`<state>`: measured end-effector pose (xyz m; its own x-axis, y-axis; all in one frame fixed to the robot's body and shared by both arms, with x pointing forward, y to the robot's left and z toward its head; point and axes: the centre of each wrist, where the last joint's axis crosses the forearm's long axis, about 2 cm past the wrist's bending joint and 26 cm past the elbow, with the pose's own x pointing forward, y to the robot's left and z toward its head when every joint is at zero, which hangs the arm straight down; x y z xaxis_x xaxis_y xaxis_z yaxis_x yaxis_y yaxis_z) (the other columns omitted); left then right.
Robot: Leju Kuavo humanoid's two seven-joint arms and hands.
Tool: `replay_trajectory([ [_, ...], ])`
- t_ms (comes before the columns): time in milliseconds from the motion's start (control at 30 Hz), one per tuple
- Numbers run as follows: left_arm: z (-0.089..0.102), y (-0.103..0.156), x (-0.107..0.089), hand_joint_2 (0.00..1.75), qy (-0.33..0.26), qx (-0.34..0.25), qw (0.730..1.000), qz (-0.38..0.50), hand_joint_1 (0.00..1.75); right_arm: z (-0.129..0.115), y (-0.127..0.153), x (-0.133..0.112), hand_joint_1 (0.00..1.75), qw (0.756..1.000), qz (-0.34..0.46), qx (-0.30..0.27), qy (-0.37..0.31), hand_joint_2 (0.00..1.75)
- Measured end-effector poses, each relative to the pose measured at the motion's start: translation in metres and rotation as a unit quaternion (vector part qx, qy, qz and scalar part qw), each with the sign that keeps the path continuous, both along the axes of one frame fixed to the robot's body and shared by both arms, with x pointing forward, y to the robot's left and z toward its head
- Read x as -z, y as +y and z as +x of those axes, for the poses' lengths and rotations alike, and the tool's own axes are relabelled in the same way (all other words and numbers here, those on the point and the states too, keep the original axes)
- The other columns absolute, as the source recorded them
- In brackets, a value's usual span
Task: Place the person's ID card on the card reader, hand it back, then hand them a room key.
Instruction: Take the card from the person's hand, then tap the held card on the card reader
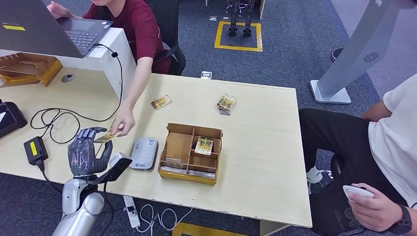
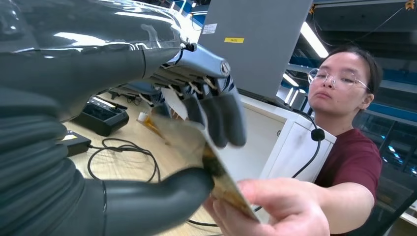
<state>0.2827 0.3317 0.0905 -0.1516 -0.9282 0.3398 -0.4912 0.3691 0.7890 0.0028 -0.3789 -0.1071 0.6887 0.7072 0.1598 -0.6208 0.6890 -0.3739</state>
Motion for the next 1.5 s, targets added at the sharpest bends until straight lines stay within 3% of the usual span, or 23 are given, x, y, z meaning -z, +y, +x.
replay_trajectory([
  [433, -0.001, 0.002, 0.001, 1.75, -0.009, 0.016, 0.999, -0.043, 1.75, 0.000, 0.000, 0.000, 0.00, 1.000, 0.000, -0.004, 0.000, 1.75],
  [567, 0.000, 0.001, 0.001, 1.75, 0.025, 0.035, 0.993, -0.106, 1.75, 0.000, 0.000, 0.000, 0.00, 1.000, -0.001, -0.001, -0.001, 1.75],
  [633, 0.001, -0.003, 0.000, 1.75, 0.084, 0.064, 0.977, -0.186, 1.75, 0.000, 0.000, 0.000, 0.00, 1.000, -0.002, 0.003, -0.003, 1.75],
  [767, -0.002, -0.009, -0.002, 1.75, 0.200, 0.128, 0.919, -0.314, 1.75, 0.000, 0.000, 0.000, 0.00, 1.000, -0.004, 0.009, -0.003, 1.75],
  [967, -0.009, -0.001, -0.005, 1.75, 0.274, 0.164, 0.867, -0.381, 1.75, -0.001, 0.000, 0.000, 0.00, 1.000, -0.004, 0.016, -0.002, 1.75],
  [1133, -0.012, 0.007, -0.008, 1.75, 0.300, 0.138, 0.882, -0.336, 1.75, -0.002, 0.000, 0.000, 0.00, 1.000, -0.006, 0.018, -0.001, 1.75],
  [1367, -0.008, -0.001, -0.011, 1.75, 0.303, 0.104, 0.905, -0.279, 1.75, -0.002, 0.000, 0.000, 0.00, 1.000, -0.008, 0.017, 0.001, 1.75],
  [1500, 0.000, -0.008, -0.014, 1.75, 0.287, 0.052, 0.932, -0.217, 1.75, -0.001, 0.000, 0.000, 0.00, 1.000, -0.010, 0.015, 0.000, 1.75],
])
